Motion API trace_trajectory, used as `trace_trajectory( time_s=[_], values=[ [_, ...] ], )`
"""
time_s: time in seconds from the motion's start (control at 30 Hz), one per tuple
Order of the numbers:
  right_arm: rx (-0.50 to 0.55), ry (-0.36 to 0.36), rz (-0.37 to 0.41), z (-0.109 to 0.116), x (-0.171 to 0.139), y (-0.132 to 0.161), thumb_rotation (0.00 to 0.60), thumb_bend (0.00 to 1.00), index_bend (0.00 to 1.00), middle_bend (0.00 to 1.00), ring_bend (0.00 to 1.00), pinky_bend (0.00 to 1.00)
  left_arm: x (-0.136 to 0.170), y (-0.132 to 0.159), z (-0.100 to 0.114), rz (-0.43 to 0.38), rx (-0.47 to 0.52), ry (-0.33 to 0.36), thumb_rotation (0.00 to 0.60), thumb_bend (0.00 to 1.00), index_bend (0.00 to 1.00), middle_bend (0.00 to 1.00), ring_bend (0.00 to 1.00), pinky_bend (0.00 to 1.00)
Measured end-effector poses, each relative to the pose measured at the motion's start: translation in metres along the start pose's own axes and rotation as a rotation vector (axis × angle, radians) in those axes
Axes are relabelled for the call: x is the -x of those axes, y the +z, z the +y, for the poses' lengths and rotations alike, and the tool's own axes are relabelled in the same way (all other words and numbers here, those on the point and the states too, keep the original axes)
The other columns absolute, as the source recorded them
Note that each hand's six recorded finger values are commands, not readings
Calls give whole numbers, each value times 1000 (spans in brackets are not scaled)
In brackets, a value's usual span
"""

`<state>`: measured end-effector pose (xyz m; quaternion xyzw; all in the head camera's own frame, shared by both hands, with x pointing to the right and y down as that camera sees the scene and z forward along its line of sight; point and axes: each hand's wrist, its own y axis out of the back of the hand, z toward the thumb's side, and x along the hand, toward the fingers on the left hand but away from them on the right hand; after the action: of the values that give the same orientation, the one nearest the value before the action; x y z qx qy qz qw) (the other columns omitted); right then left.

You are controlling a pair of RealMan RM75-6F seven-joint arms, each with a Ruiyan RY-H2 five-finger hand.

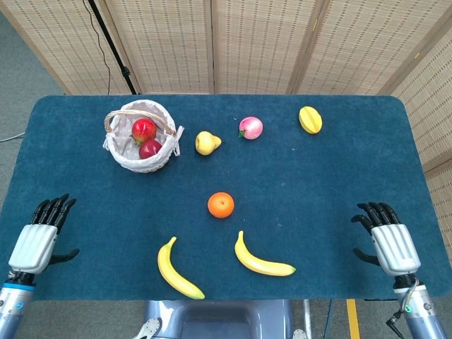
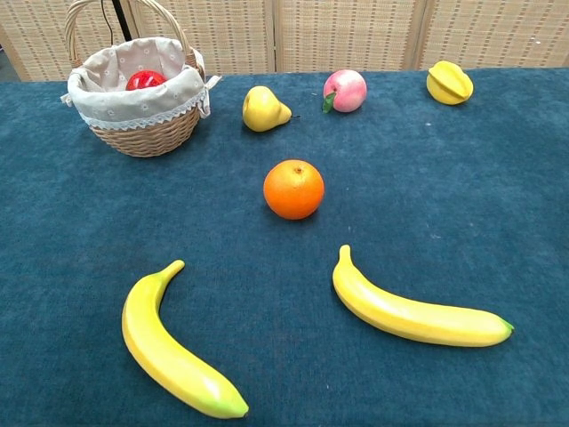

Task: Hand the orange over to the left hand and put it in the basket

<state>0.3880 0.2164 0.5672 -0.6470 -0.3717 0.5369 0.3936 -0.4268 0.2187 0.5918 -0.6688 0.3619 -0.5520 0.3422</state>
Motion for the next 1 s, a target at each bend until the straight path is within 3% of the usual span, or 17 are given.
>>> trace_trajectory(
  time_s=[0.23,0.47,0.67,1.0],
  values=[
    [47,-18,-48,-3,-36,-15,600,0,327,207,167,126,-39,31,2,-96,39,-10,600,0,0,0,0,7],
    [77,-44,-26,3,-51,-12,600,0,323,207,167,126,-72,104,0,-268,99,-34,600,0,0,0,0,7],
    [98,-100,-6,18,-59,-9,600,0,322,207,167,126,-80,163,-9,-373,123,-70,600,0,0,0,0,7],
    [124,-147,-1,33,-70,-11,600,0,322,207,167,126,-97,221,-38,-435,157,-137,600,0,0,0,0,7]
  ],
)
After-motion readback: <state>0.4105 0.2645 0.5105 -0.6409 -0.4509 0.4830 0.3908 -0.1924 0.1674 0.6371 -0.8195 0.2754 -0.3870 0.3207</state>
